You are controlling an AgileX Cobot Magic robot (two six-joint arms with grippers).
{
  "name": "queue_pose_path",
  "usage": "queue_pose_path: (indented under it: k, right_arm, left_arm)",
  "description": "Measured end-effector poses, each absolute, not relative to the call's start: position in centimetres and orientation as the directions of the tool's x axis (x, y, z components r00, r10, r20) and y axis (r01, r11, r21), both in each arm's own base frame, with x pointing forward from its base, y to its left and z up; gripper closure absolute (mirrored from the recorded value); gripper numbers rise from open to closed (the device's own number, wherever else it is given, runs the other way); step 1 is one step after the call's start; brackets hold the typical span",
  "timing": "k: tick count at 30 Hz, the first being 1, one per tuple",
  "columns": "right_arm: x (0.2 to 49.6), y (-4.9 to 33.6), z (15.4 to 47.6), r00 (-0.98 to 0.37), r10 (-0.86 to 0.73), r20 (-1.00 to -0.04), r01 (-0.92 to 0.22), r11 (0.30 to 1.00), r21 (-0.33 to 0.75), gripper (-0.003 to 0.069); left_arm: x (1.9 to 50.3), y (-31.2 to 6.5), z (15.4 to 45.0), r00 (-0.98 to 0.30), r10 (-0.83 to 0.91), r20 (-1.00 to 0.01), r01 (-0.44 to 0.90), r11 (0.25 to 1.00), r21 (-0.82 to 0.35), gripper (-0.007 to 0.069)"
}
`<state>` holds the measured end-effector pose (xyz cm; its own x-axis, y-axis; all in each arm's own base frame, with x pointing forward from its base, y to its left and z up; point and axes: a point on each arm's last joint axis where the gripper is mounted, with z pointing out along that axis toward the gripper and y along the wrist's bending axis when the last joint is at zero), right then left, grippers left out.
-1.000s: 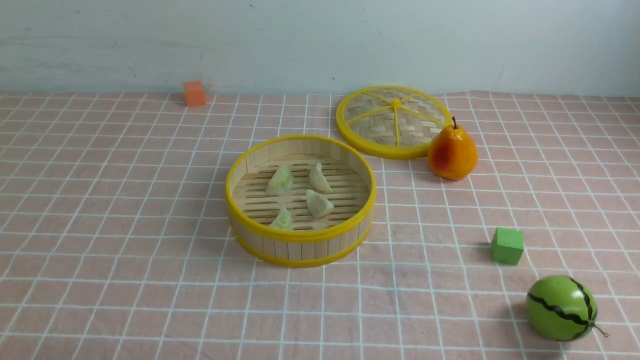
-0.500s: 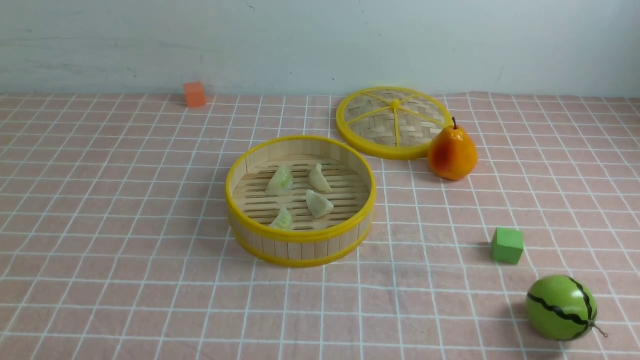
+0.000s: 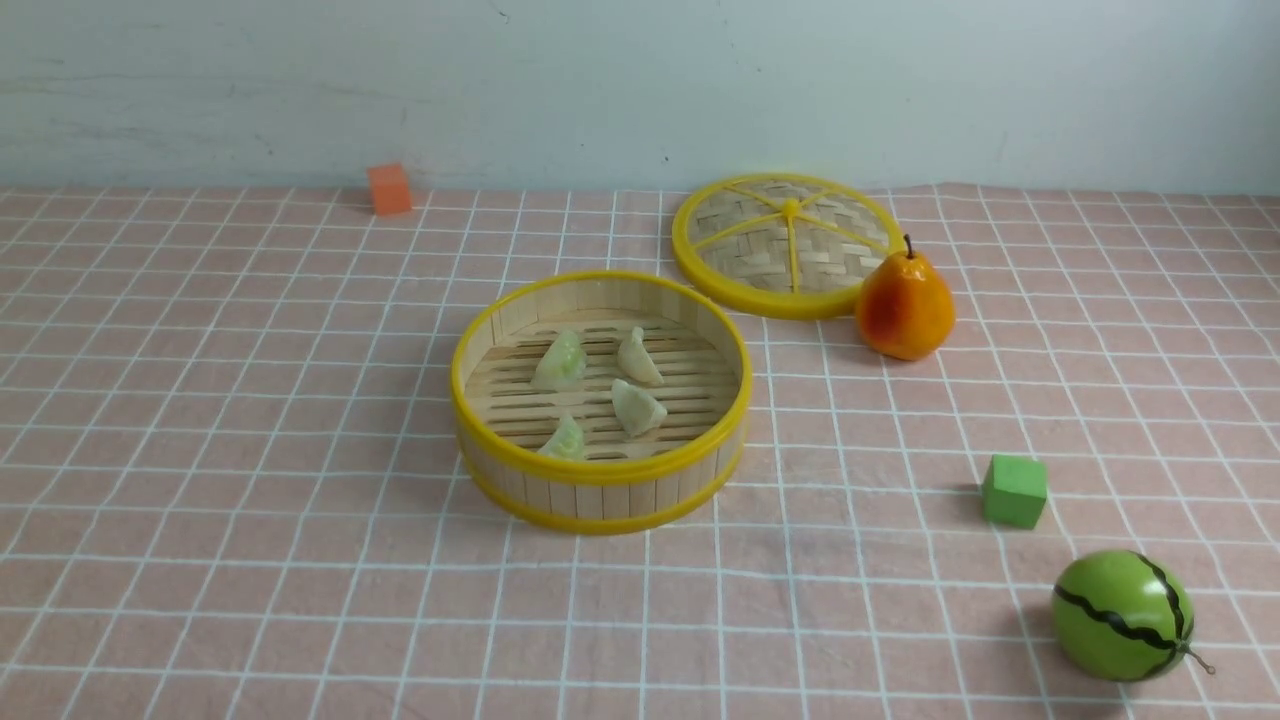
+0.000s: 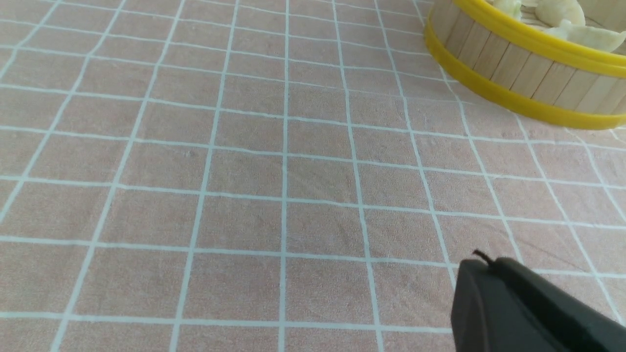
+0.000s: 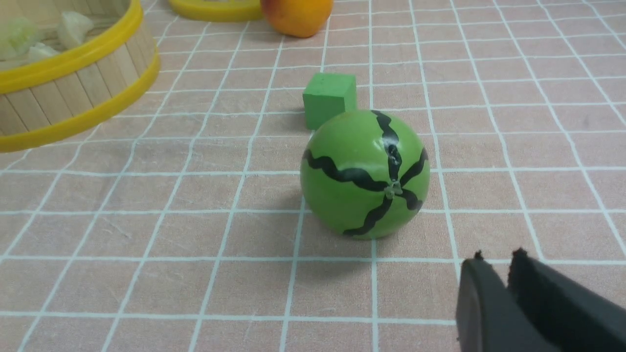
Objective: Put the dumplings into the steamer on the table with the pink tablecloth.
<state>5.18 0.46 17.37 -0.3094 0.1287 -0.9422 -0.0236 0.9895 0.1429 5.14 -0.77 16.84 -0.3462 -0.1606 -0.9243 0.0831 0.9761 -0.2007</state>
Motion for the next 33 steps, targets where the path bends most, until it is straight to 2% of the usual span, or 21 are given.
queue_pose_path:
  k: [33]
  right_arm:
    - [5.18, 0.46, 17.37, -0.309, 0.129, -0.942, -0.024, 0.989, 0.143, 0.0554]
  left_arm:
    - [5.14, -0.77, 16.83, -0.346, -0.158, -0.925, 0.084, 0.977, -0.198, 0.0636]
